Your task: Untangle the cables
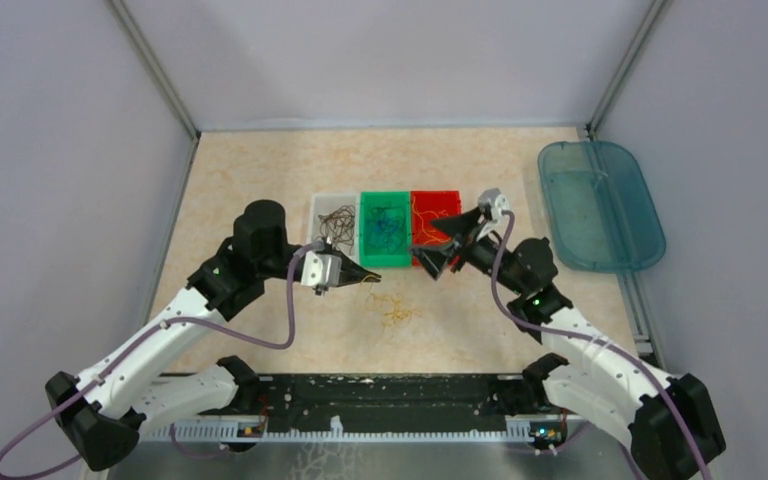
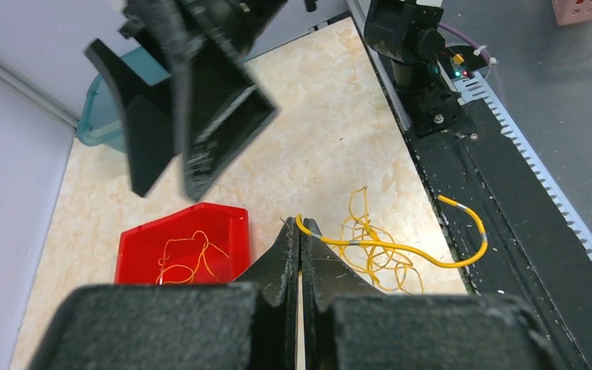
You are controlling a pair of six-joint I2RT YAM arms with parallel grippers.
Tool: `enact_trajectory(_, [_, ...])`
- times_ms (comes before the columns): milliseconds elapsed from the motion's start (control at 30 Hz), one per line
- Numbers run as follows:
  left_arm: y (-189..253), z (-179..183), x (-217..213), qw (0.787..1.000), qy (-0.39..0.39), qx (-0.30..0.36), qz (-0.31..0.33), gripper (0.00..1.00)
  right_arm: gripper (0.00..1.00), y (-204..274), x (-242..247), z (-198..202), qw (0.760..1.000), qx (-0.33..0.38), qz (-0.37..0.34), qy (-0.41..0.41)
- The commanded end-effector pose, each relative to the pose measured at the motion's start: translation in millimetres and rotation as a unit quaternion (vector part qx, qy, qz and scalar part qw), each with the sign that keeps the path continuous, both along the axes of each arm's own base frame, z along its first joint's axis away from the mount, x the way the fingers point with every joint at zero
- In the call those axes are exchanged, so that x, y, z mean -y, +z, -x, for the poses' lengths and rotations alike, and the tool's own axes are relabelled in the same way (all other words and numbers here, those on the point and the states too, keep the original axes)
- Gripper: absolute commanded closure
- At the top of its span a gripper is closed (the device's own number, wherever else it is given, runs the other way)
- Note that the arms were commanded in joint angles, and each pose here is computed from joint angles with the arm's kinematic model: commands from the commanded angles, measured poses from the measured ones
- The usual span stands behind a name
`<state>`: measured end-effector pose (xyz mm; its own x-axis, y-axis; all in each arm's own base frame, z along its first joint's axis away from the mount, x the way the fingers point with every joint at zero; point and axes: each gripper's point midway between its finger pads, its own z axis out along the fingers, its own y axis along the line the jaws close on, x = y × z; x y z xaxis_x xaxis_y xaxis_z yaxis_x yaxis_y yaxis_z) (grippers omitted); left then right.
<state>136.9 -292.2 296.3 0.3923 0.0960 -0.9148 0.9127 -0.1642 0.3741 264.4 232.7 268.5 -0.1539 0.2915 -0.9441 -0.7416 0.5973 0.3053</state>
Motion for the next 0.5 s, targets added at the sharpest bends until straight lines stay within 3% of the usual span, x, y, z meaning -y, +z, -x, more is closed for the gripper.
enact_trajectory(0, [1.7,-3.3,1.8,1.0,0.001,0.007,0.006,1.0,0.04,22.0,-23.9,91.0,0.971,0.064,-0.052,0.225])
enact_trajectory(233, [4.6,-6.7,3.5,1.0,0.003,0.01,0.002,1.0,0.09,12.8,-54.0,139.3,0.935,0.054,-0.027,0.349])
enact_trajectory(467, [13.1,-2.1,4.3,1.0,-0.015,0.02,0.007,1.0,0.21,14.2,-88.6,149.3,0.911,0.039,-0.027,0.41])
